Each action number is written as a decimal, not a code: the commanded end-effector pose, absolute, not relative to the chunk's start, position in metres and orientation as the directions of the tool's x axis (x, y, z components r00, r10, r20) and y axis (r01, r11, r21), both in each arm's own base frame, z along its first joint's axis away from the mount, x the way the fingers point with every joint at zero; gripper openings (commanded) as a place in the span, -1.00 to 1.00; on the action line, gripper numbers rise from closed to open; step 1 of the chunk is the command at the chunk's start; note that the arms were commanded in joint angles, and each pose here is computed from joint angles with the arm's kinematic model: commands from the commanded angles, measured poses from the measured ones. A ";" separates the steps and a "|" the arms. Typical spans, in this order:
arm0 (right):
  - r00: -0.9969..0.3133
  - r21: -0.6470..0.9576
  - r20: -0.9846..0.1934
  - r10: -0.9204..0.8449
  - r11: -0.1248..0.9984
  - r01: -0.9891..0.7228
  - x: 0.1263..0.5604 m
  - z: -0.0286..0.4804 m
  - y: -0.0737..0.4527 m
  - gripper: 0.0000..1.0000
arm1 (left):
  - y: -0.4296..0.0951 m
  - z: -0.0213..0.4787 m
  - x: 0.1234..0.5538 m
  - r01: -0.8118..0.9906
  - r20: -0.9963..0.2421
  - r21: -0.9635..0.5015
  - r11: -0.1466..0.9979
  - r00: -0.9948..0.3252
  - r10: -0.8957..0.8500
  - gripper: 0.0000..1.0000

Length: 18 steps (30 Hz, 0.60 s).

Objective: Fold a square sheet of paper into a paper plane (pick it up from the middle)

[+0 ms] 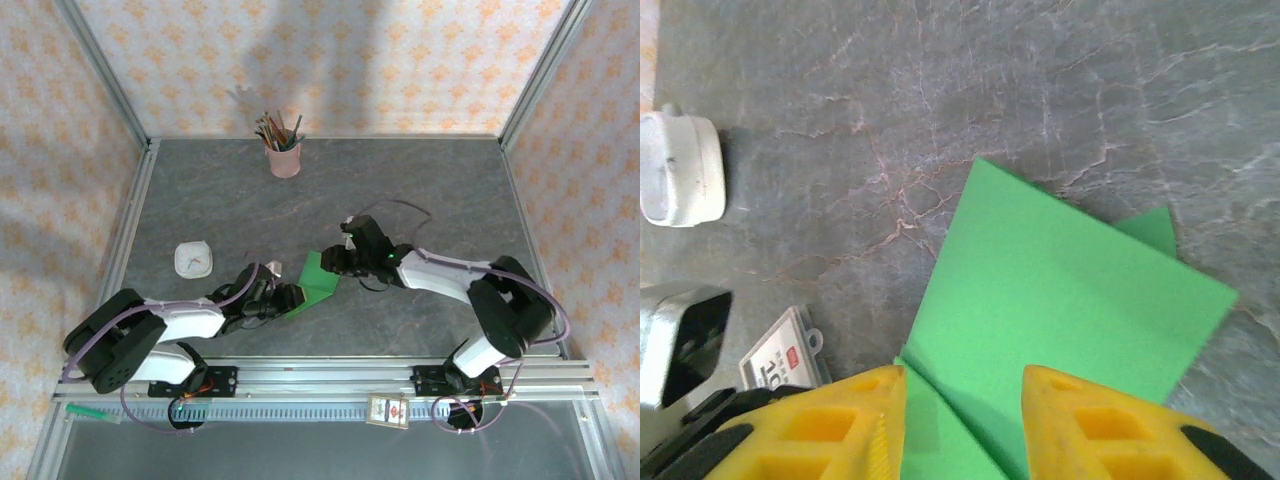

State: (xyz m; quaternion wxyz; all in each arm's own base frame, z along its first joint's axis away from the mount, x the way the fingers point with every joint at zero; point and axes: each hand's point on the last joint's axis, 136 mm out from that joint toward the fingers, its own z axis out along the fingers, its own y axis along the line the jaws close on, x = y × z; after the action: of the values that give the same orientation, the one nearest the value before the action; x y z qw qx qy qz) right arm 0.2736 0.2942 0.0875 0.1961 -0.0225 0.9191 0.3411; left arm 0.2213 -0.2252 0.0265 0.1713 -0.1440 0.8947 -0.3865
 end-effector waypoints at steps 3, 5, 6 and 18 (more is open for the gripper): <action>-0.950 0.663 -0.266 0.166 0.747 -0.055 0.248 0.068 0.279 -0.25 | -0.222 0.018 0.227 -0.161 -0.199 -0.718 0.677 -0.884 -0.422 -0.30; -0.950 0.677 -0.258 0.177 0.735 -0.046 0.245 0.066 0.282 -0.24 | -0.221 0.015 0.226 -0.167 -0.195 -0.714 0.680 -0.885 -0.422 -0.30; -0.951 0.676 -0.256 0.176 0.735 -0.046 0.244 0.064 0.284 -0.24 | -0.220 0.015 0.226 -0.168 -0.195 -0.713 0.680 -0.885 -0.422 -0.30; -0.962 0.676 -0.201 0.186 0.737 0.001 0.234 0.038 0.288 -0.25 | -0.219 0.014 0.224 -0.166 -0.195 -0.712 0.682 -0.887 -0.419 -0.30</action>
State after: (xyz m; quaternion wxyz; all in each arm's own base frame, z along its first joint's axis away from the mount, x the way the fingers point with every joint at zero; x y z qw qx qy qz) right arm 0.2337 0.2833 0.0389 0.1276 0.0457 0.9266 0.3507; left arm 0.2267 -0.2285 0.0268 0.1750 -0.1486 0.8913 -0.3910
